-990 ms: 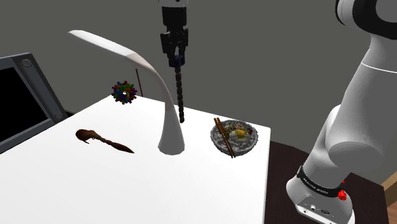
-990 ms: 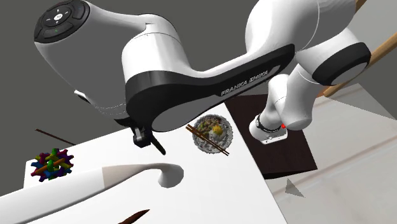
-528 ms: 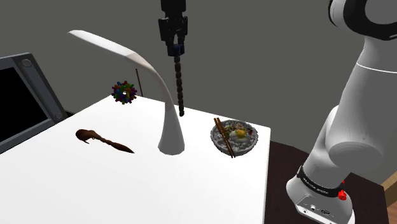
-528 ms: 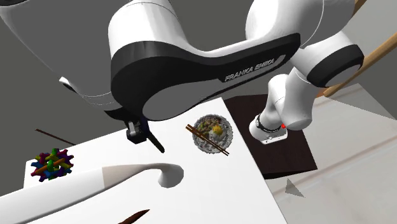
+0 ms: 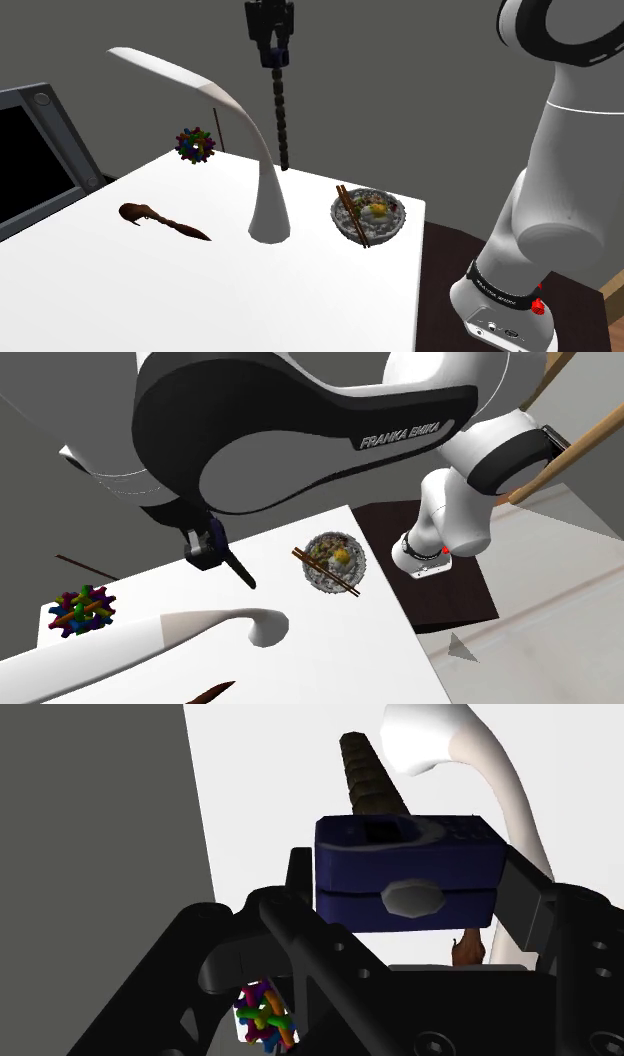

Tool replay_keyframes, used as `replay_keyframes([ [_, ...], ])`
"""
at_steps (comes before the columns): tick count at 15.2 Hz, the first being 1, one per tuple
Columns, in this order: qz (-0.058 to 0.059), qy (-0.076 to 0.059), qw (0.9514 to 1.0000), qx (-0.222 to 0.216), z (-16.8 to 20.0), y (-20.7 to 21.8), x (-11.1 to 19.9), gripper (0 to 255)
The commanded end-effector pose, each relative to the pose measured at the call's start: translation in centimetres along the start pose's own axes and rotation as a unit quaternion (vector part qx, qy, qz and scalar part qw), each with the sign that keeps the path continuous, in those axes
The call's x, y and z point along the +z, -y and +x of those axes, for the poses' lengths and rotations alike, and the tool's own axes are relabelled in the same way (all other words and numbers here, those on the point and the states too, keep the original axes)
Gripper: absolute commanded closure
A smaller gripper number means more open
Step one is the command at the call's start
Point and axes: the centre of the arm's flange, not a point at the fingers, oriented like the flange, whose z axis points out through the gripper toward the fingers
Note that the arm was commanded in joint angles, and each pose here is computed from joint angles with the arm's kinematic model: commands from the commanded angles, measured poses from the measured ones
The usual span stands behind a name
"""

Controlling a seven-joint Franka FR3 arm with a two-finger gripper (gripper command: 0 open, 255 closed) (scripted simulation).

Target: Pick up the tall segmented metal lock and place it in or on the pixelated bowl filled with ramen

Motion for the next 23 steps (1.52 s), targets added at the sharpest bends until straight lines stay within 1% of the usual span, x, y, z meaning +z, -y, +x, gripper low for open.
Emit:
replay_keyframes([
  [1,0.000,0.000,1.0000,0.000,-0.1,-0.1,-1.1,255],
  [3,0.000,0.000,1.0000,0.000,0.0,-0.1,-1.8,255],
  [23,0.000,0.000,1.0000,0.000,-23.0,-1.0,-14.9,255],
])
